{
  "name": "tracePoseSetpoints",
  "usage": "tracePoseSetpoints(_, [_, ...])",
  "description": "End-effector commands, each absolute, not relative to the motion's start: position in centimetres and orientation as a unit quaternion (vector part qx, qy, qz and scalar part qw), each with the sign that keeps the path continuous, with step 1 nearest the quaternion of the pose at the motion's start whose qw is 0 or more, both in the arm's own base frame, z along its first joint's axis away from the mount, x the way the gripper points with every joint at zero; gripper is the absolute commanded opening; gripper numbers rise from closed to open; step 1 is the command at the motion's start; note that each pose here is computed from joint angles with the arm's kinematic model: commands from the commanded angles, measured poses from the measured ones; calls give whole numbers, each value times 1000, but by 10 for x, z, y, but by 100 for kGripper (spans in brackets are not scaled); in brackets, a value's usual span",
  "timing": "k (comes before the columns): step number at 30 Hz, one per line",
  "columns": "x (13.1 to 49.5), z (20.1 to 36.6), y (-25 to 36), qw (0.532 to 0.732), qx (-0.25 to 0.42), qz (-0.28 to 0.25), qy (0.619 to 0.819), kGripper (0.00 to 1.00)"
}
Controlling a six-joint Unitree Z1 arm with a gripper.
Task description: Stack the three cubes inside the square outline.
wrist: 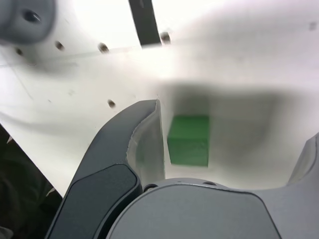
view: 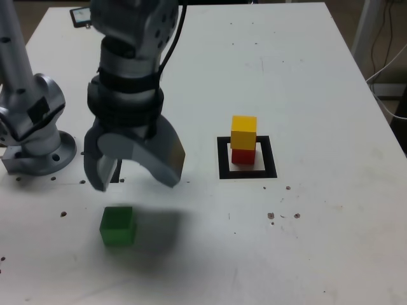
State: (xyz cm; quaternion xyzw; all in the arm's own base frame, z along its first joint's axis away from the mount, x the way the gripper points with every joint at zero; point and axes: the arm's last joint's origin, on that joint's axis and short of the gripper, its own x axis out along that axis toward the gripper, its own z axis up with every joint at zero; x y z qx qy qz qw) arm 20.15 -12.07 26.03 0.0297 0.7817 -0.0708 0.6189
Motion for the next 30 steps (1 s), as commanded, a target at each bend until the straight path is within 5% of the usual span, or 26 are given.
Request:
tracePoseSetpoints(1, [202, 258, -125, 619, 30, -78, 781, 99])
tracePoseSetpoints(23, [186, 239, -139, 582, 32, -78, 809, 93])
tracePoseSetpoints(30, [182, 232, -154, 592, 41, -94, 799, 92])
